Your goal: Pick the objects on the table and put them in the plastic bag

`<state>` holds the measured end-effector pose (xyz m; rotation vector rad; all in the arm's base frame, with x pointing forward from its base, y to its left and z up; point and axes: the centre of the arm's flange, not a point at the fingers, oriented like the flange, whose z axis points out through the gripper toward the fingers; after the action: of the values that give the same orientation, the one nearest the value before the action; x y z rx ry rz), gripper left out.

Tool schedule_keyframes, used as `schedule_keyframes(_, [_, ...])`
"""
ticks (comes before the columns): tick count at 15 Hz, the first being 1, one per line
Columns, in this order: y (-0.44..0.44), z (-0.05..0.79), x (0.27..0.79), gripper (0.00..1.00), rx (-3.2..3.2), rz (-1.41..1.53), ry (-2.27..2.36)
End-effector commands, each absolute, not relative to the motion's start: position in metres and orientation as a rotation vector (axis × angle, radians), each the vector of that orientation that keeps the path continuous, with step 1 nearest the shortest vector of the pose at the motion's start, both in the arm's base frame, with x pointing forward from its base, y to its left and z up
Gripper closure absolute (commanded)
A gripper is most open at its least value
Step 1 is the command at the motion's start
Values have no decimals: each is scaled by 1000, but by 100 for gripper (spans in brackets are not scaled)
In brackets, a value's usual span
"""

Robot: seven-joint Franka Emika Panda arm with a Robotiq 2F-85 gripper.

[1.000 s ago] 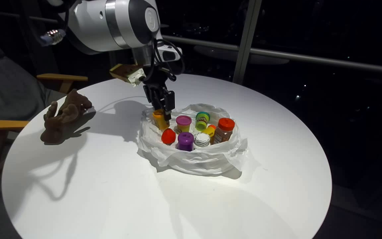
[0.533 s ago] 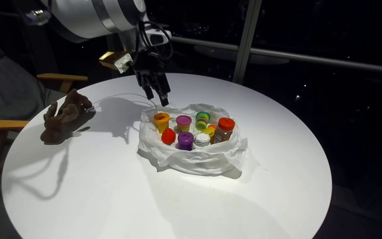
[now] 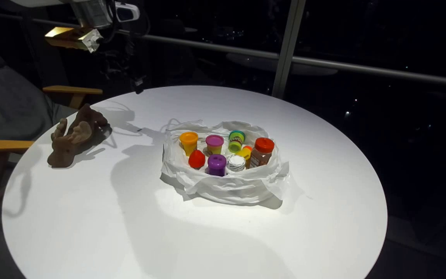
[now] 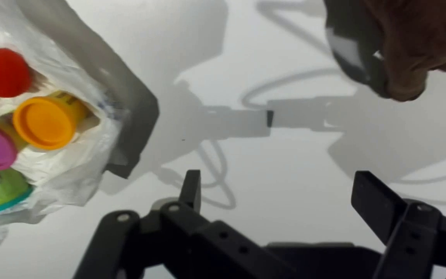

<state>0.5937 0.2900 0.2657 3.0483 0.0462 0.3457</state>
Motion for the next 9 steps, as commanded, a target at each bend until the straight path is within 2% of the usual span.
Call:
schedule_keyframes(1, [338,251,604,0,3117,283,333])
schedule_keyframes(9, [385,217,580,0,3081,20,907])
